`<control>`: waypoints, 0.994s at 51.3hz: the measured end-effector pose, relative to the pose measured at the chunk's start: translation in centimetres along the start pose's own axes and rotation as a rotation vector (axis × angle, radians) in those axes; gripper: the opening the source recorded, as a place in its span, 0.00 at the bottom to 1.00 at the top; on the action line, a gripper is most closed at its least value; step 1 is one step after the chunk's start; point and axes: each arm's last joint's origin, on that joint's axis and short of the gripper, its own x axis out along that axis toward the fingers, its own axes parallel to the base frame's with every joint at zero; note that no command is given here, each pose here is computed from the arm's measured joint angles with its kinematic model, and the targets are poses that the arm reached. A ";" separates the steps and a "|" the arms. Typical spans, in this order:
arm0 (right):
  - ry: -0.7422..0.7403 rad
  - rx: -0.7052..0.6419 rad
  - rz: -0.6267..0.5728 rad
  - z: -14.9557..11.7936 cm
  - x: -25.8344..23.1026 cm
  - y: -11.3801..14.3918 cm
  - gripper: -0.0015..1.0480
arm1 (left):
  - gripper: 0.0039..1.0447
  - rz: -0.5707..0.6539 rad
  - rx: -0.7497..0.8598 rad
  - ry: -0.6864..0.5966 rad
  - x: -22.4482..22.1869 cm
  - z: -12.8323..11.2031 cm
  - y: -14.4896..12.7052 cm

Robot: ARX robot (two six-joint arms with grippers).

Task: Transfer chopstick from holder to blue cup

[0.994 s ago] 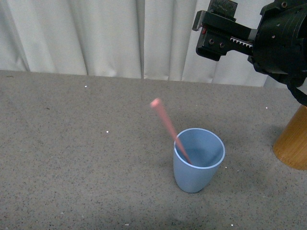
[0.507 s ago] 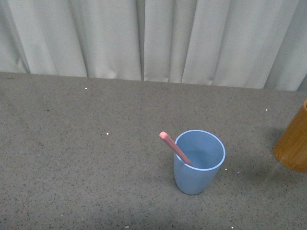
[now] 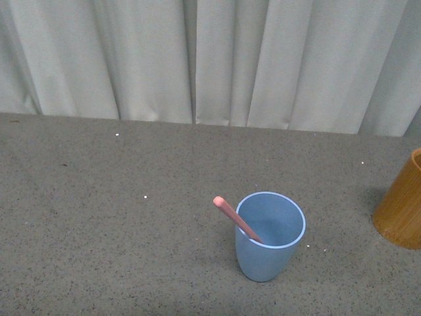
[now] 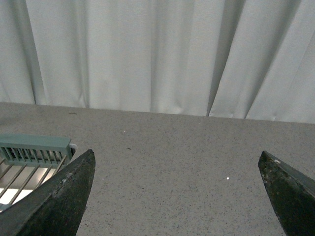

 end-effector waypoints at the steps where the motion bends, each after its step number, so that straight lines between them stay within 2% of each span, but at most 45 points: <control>1: 0.000 0.000 0.002 0.0 0.0 -0.1 0.01 | 0.94 0.000 0.000 0.000 0.0 0.0 0.0; 6: 0.004 -0.001 0.043 -0.1 0.0 -0.6 0.01 | 0.94 0.000 0.000 0.000 0.0 0.0 0.0; 10: 0.002 0.000 -0.003 0.0 0.0 -1.3 0.01 | 0.94 0.002 0.000 0.000 0.0 0.0 0.0; 26: 0.001 -0.001 -0.003 0.0 0.0 -1.4 0.01 | 0.94 0.000 0.000 0.000 0.0 0.0 0.0; 31: 0.001 -0.002 -0.003 0.0 0.0 -1.4 0.14 | 0.94 0.001 0.000 0.000 0.0 0.0 0.0; 36: 0.001 -0.002 -0.003 0.0 0.0 -1.4 0.32 | 0.94 0.001 0.000 0.000 0.0 0.0 0.0; 50: 0.001 -0.002 -0.004 0.0 0.0 -1.4 0.71 | 0.94 0.001 0.000 0.000 0.0 0.0 0.0; 51: 0.001 -0.002 -0.004 0.0 0.0 -1.4 0.76 | 0.94 0.001 0.000 0.000 0.0 0.0 0.0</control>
